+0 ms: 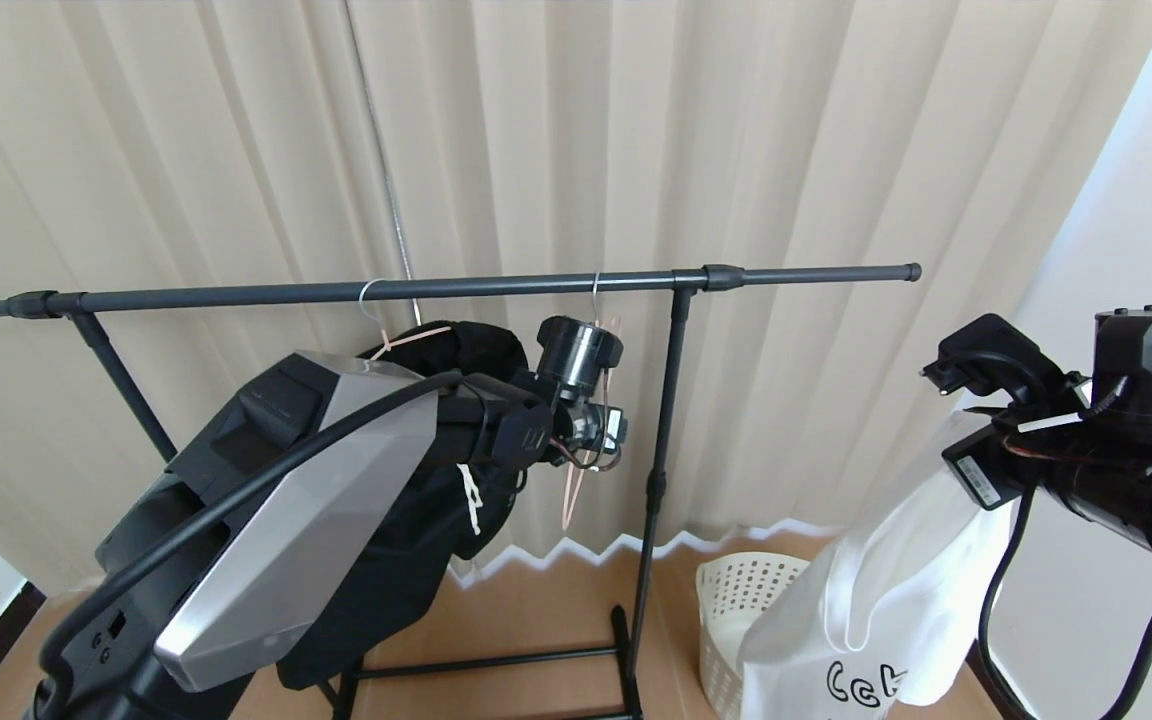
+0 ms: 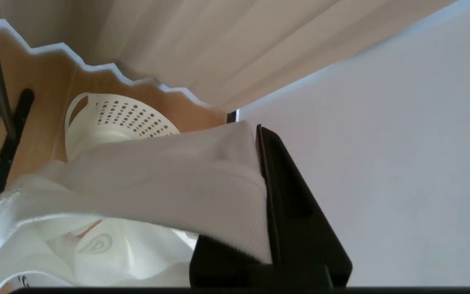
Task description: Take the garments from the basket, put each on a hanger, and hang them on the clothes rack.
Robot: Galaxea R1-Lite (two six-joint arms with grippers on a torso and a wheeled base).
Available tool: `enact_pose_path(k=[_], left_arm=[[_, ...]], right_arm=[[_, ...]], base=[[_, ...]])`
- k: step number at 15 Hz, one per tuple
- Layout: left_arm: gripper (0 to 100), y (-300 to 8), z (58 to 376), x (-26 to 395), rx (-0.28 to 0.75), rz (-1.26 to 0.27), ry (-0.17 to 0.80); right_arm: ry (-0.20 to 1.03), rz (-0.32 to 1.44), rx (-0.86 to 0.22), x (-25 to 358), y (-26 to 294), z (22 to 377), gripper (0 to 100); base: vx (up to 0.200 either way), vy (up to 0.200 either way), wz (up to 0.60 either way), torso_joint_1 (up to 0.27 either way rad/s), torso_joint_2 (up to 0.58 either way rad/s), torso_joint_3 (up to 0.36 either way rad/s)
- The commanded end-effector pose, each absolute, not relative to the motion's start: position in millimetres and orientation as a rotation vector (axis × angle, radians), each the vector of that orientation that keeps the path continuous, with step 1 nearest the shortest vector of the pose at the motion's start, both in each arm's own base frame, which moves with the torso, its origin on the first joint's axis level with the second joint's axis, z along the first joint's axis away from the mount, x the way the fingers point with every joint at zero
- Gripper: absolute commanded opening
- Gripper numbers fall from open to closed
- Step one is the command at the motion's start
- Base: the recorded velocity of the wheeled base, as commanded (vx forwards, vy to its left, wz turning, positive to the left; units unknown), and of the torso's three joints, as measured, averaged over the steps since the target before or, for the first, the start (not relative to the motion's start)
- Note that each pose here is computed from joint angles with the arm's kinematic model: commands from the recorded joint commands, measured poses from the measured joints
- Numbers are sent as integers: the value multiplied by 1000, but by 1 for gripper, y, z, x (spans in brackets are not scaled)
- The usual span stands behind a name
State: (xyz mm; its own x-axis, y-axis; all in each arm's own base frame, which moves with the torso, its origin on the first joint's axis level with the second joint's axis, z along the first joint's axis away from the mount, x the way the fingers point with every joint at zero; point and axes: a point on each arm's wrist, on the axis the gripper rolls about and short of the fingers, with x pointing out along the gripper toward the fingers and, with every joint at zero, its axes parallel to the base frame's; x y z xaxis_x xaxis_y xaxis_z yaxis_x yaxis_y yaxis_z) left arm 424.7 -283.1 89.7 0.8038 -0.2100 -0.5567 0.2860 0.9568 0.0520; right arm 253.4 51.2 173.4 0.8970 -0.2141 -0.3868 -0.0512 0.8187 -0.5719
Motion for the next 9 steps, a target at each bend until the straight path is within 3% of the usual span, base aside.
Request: enact_pose_path(k=[1, 9], left_arm=[[0, -284, 87, 425, 137, -264, 583], [0, -277, 107, 425, 112, -152, 528]], right_arm=[[459, -87, -613, 253, 52, 172, 0], [459, -86, -613, 253, 52, 172, 0]], base=[[0, 0, 0, 0, 0, 0], [0, 0, 0, 0, 0, 0]])
